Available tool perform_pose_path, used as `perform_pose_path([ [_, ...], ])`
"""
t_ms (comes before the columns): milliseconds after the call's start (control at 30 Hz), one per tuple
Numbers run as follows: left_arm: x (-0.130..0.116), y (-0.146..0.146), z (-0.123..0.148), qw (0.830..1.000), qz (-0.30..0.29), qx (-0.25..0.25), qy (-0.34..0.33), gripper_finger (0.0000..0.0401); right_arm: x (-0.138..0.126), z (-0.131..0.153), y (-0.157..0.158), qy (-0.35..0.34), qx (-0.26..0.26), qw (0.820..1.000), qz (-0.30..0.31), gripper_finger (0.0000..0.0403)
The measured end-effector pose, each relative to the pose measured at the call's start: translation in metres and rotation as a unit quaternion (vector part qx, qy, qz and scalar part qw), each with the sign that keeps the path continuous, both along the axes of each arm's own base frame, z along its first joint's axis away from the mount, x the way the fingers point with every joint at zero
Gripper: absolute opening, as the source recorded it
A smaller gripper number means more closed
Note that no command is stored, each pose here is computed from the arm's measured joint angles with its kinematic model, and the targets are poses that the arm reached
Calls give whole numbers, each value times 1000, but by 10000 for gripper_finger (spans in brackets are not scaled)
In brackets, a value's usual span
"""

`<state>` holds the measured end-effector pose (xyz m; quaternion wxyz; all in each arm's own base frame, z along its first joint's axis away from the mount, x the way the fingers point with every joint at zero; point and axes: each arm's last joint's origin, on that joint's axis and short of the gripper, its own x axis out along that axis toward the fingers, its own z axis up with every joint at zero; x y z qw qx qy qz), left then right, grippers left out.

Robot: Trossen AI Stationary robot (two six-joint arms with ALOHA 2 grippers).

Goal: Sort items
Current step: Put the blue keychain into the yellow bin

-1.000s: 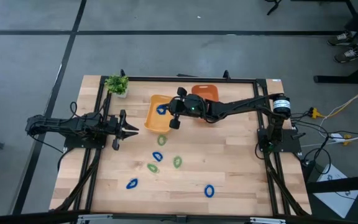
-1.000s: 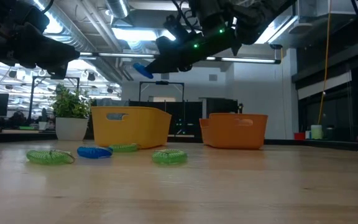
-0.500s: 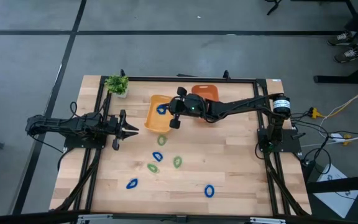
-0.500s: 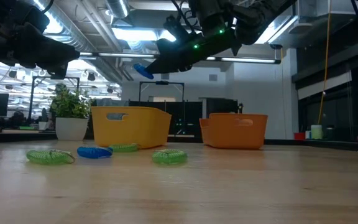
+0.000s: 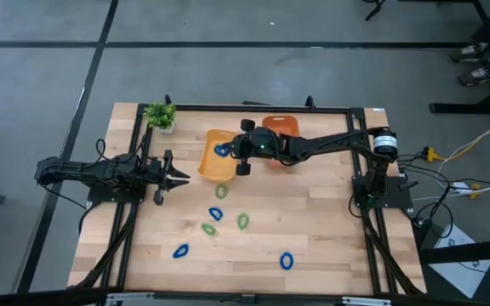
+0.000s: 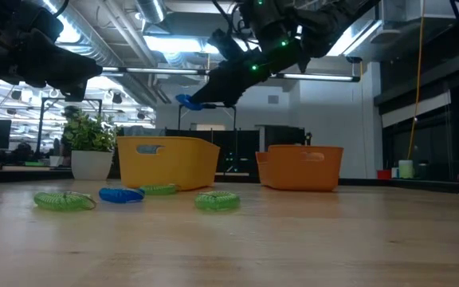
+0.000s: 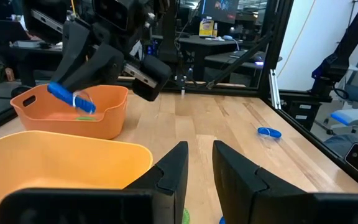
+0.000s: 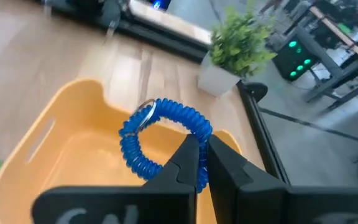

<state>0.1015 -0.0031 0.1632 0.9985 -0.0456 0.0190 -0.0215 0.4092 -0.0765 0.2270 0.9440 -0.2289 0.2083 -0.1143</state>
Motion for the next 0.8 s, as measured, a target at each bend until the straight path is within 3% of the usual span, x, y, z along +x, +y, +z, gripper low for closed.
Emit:
perform_pose_path([
  [133, 0, 0, 0, 1000, 0, 0, 0, 70, 4, 10, -1, 47, -16, 999, 9, 21],
  [367, 0, 0, 0, 1000, 0, 0, 0, 70, 8, 39, -1, 88, 16, 996, -1, 21],
  [567, 0, 0, 0, 1000, 0, 0, 0, 70, 10, 55, -4, 84, 56, 995, -6, 21],
  [800, 0, 0, 0, 1000, 0, 0, 0, 70, 5, 61, -24, 70, 148, 986, -21, 21],
])
